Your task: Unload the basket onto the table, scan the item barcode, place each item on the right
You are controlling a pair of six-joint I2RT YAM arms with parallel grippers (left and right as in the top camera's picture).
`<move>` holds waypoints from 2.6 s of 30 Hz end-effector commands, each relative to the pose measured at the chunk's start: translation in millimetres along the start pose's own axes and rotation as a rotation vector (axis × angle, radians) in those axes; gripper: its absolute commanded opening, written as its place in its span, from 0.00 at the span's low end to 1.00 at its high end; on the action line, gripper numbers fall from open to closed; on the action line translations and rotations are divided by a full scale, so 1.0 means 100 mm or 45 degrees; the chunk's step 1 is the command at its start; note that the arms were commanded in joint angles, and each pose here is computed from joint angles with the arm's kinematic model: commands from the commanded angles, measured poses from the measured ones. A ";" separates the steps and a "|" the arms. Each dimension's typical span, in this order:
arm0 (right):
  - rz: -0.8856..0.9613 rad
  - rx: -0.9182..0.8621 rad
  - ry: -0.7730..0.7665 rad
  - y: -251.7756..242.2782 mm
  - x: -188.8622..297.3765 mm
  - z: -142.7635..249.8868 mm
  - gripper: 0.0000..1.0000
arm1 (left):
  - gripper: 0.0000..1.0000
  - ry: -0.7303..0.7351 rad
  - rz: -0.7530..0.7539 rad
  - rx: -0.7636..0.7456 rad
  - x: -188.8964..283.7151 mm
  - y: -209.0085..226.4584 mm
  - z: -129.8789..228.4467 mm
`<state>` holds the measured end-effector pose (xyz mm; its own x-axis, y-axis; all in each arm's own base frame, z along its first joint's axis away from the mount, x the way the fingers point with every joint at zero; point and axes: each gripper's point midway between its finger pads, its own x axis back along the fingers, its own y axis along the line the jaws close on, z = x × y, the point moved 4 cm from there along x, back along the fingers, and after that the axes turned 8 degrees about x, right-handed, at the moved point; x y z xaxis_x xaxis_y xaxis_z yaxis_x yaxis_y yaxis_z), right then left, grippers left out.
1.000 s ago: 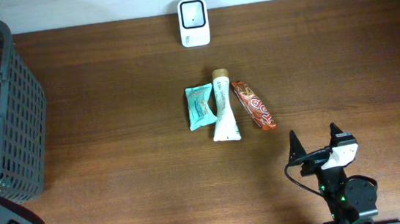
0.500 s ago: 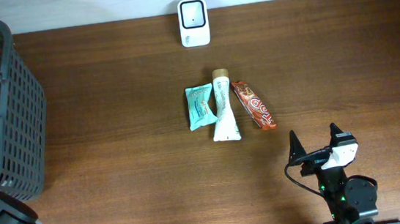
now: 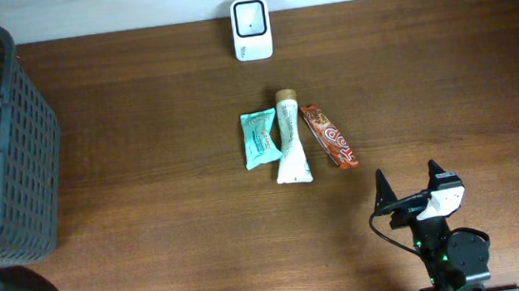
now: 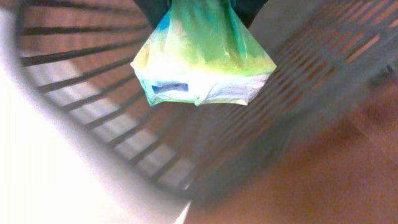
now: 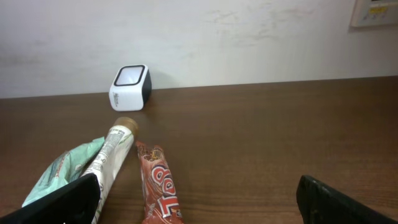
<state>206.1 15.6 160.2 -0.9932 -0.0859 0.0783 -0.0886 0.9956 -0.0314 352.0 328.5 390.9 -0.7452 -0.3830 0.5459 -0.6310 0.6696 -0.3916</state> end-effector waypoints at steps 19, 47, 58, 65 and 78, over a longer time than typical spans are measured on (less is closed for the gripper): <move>-0.007 -0.005 0.007 0.00 0.00 0.02 0.99 | 0.00 0.854 0.846 -0.223 1.16 -3.43 2.43; -0.007 -0.005 0.007 0.00 0.00 0.02 0.99 | 0.01 1.345 0.225 -1.079 0.59 -3.46 5.78; -0.007 -0.005 0.007 0.00 0.00 0.02 0.99 | 0.37 1.348 0.219 -1.061 0.56 -3.46 5.80; -0.007 -0.005 0.007 0.00 0.00 0.02 0.99 | 0.39 1.414 0.180 -0.961 0.38 -3.36 5.61; -0.007 -0.005 0.007 0.00 0.00 0.02 0.99 | 0.35 1.467 0.050 -0.827 0.38 -3.33 5.96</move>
<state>206.1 15.6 160.2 -0.9932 -0.0859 0.0783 -0.0887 0.9955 -0.0325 409.5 -271.9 116.0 0.0271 0.1763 0.9840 -0.1018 0.9797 -0.1727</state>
